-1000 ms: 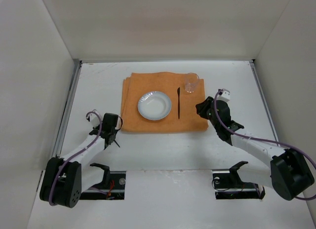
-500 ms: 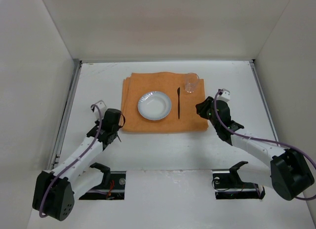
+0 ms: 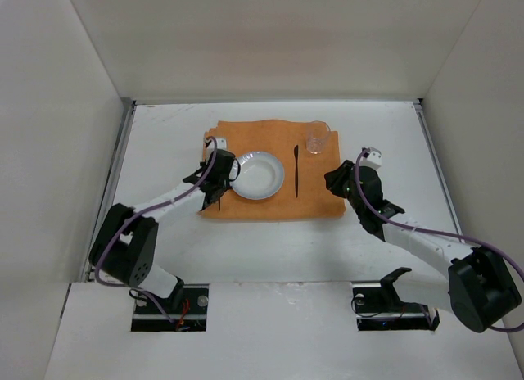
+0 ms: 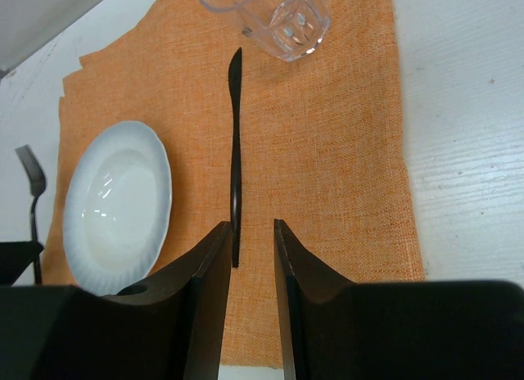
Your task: Set the dinner table for one person
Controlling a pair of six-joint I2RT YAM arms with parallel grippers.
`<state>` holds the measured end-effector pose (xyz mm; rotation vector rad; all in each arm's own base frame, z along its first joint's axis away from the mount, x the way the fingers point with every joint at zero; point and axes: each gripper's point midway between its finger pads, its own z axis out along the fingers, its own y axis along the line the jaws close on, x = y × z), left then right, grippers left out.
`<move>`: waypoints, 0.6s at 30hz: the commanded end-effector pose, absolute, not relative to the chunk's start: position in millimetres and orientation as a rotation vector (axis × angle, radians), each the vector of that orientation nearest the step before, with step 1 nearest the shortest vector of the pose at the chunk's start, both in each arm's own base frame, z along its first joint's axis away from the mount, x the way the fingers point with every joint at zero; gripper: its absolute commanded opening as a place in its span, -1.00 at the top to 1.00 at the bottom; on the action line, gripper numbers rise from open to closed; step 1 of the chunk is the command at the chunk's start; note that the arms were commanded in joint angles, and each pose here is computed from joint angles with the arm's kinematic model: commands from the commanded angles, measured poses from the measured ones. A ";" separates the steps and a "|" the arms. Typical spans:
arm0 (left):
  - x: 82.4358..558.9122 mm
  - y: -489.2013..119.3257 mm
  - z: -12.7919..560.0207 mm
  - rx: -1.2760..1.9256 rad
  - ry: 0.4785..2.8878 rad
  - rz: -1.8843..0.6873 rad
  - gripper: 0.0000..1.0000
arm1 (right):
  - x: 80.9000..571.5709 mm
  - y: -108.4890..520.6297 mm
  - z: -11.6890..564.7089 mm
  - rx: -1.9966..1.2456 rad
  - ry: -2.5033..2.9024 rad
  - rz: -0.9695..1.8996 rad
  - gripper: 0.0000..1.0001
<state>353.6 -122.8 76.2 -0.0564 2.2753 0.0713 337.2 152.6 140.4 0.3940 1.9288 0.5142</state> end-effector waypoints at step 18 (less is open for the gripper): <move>416.9 -118.9 49.4 0.039 2.262 0.138 0.89 | 345.9 165.0 166.3 0.364 1.859 0.567 0.34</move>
